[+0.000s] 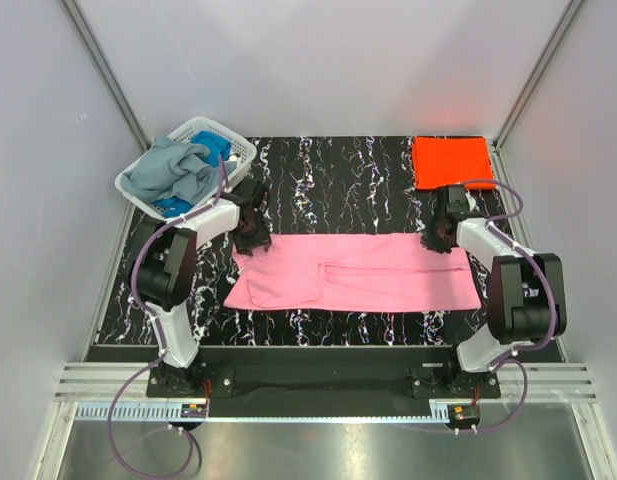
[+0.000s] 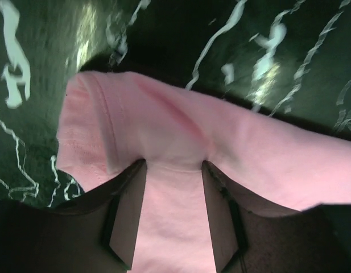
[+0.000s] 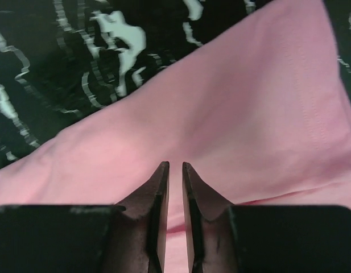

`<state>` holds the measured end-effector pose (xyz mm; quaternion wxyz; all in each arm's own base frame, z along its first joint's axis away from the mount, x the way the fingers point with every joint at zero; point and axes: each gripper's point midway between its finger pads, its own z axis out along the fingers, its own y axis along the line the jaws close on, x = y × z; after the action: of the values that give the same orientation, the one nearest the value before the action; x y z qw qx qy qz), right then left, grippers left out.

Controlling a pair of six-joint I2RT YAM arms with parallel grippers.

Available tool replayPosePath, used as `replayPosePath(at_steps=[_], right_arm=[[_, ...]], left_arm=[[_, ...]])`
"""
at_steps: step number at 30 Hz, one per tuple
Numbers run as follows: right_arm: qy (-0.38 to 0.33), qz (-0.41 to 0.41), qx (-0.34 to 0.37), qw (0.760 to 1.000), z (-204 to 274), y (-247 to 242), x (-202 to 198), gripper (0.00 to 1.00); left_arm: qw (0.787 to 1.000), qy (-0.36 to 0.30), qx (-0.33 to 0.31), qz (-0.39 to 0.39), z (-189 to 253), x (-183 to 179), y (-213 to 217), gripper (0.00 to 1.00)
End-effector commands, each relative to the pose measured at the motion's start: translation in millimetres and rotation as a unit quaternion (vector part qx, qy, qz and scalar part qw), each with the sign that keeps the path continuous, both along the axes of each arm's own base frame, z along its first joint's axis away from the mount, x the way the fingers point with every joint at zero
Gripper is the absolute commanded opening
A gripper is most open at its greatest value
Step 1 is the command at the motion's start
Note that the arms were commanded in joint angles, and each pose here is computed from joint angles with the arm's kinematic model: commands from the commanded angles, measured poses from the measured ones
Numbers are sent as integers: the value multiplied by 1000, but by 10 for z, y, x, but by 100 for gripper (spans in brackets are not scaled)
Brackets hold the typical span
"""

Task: Fold and stack the t-shirts
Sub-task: Fold the tshirt

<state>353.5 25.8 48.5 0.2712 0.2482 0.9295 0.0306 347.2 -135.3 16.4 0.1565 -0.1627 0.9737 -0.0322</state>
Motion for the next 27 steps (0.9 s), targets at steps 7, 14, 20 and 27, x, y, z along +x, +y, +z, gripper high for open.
replayPosePath(at_steps=[7,14,20,27], right_arm=[[89,-82,10,993,-533,-747,-242,20],[56,-110,2,992,-314,-873,-301,22],[-5,-113,39,993,126,-745,-235,27],[-153,-62,127,978,986,-406,53,30]], left_arm=[[999,-11,34,4,-124,251,55,50],[999,-35,-10,-18,-120,506,-203,50],[992,-71,-65,-86,37,1184,-767,50],[959,-186,-193,-88,414,2231,-1351,52]])
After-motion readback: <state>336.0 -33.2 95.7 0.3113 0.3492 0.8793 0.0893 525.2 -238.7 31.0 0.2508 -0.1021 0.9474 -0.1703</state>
